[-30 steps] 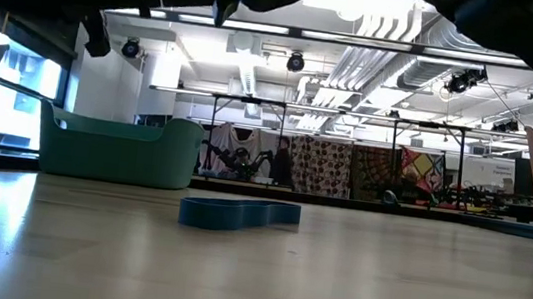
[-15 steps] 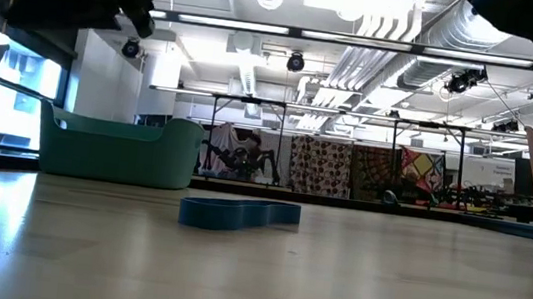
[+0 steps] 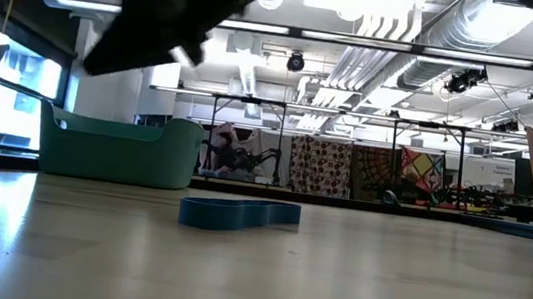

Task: Sort rubber bands into baskets
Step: Put the blue rubber band into the blue bin

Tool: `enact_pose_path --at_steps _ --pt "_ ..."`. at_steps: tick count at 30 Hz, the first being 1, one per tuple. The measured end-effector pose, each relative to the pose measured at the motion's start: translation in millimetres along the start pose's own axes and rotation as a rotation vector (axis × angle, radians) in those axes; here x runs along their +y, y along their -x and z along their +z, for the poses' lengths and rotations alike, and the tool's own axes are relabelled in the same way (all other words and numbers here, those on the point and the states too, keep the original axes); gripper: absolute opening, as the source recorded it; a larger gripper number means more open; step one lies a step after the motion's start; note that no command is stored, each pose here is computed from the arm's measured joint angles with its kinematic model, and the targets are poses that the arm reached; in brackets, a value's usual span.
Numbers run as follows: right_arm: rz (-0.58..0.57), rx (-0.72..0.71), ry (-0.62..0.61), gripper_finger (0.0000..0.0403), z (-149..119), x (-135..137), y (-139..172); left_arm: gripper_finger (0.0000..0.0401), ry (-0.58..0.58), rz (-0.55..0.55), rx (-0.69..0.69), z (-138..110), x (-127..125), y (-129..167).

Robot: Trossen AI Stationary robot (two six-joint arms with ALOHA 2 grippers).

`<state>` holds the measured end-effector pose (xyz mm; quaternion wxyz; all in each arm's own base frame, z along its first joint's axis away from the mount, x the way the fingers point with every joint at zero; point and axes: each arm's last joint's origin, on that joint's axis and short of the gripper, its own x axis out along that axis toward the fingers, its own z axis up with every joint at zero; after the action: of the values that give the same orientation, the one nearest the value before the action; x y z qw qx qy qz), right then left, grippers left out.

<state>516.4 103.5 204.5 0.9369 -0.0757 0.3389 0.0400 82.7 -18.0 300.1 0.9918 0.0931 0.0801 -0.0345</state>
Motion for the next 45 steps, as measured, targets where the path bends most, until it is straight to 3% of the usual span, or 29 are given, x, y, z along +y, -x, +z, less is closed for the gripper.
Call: enact_pose_path --at_steps 8,13,18,25,37,41,45 --pt "-0.076 0.045 -0.193 0.0000 -52 -16 72 0.0000 0.023 -0.004 0.031 -1 -2 -7" --pt "-0.113 0.126 -0.343 0.0000 -91 -19 92 0.0000 0.042 -0.056 0.085 -2 -7 -20" --pt "-0.115 0.243 -0.394 0.0000 -115 -18 91 0.0000 0.064 -0.154 0.124 -3 -14 -39" --pt "-0.153 0.315 -0.436 0.0008 -124 -21 92 0.0000 0.067 -0.218 0.195 -7 -23 -65" --pt "-0.173 0.375 -0.522 0.0143 -139 -35 75 0.0000 0.075 -0.240 0.304 -20 -35 -97" --pt "-0.174 0.409 -0.518 0.0146 -148 -33 64 0.0000 0.074 -0.268 0.292 -20 -43 -105" --pt "-0.198 0.406 -0.509 0.0118 -150 -32 61 0.0000 0.059 -0.297 0.271 -19 -51 -111"
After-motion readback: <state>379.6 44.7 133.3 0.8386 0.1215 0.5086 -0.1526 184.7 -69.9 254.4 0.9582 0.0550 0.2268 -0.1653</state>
